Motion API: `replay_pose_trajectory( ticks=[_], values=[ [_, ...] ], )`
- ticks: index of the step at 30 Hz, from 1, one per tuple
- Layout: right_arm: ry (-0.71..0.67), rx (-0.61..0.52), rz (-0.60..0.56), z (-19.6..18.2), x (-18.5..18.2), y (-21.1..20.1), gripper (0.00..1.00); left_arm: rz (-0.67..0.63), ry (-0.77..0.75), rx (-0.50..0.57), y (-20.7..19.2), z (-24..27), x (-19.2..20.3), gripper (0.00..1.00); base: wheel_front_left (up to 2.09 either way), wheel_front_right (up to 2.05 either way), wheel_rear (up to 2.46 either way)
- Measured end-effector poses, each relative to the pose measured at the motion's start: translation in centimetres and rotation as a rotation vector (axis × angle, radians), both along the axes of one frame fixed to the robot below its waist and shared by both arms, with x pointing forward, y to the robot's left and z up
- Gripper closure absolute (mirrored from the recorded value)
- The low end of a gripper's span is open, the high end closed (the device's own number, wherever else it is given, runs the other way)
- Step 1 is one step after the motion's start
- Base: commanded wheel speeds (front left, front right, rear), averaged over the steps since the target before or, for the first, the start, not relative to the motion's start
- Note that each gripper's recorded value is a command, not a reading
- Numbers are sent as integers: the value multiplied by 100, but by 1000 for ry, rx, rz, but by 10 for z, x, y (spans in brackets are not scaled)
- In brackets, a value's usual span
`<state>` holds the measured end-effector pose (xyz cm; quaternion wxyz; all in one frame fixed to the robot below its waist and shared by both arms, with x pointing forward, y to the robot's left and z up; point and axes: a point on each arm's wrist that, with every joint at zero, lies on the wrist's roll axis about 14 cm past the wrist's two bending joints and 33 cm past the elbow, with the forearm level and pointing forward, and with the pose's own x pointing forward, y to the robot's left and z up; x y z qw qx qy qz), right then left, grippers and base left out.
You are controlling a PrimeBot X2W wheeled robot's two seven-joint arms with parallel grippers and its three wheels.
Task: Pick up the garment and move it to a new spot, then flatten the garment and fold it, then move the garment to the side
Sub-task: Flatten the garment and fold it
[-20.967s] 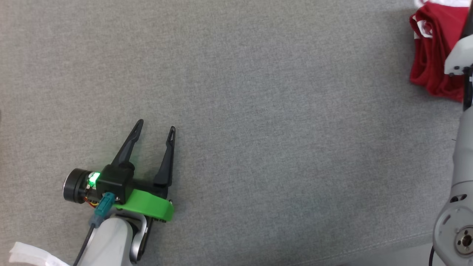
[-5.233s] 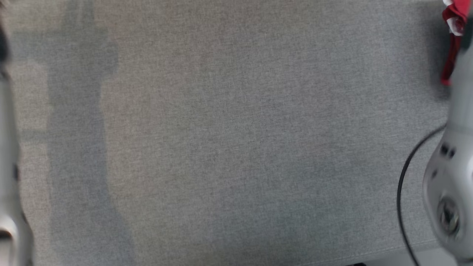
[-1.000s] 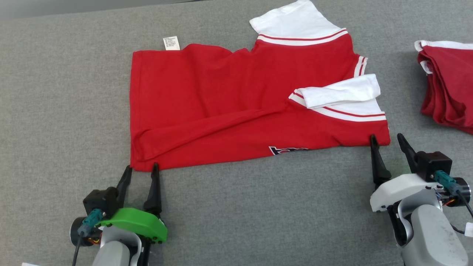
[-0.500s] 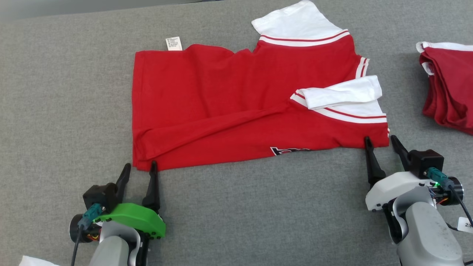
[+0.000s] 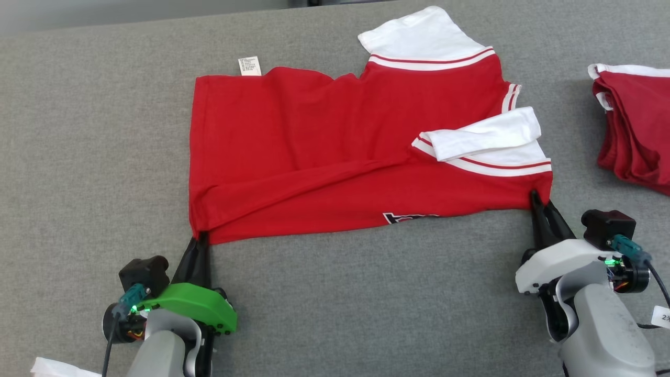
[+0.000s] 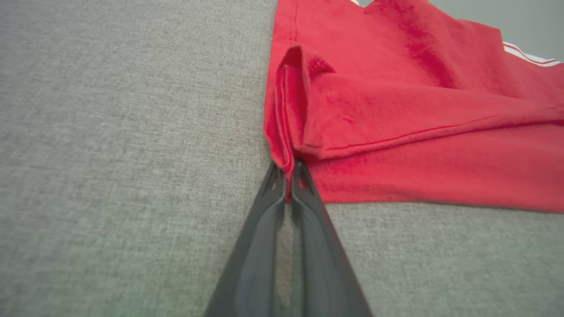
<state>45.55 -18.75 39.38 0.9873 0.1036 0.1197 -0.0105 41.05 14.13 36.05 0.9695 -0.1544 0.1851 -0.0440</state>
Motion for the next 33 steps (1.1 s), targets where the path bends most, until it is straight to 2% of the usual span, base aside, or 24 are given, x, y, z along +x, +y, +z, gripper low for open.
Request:
replay_pose_trajectory(
  ticks=[7, 13, 17, 20, 27, 32, 33],
  values=[
    [-88, 80, -16, 30, 2, 4, 100, 23, -130, -65, -3, 43, 12, 100, 0, 0, 0],
    [-297, 164, -19, 106, 33, 9, 100, 32, -362, -54, 7, 119, 44, 100, 0, 0, 0],
    [-357, 203, -12, 135, 31, 12, 100, 65, -421, -47, 18, 142, 40, 100, 0, 0, 0],
    [-320, 198, -7, 124, 18, 14, 100, 69, -356, -37, 18, 121, 20, 100, 0, 0, 0],
    [-102, 153, -31, 47, -51, 6, 100, 105, -110, -29, 26, 43, -57, 100, 0, 0, 0],
    [8, 132, -42, 10, -90, 3, 100, 119, -3, -52, 24, 14, -94, 100, 0, 0, 0],
    [23, 124, -38, 5, -94, 3, 100, 116, 5, -51, 23, 12, -98, 93, 0, 0, 0]
  ],
)
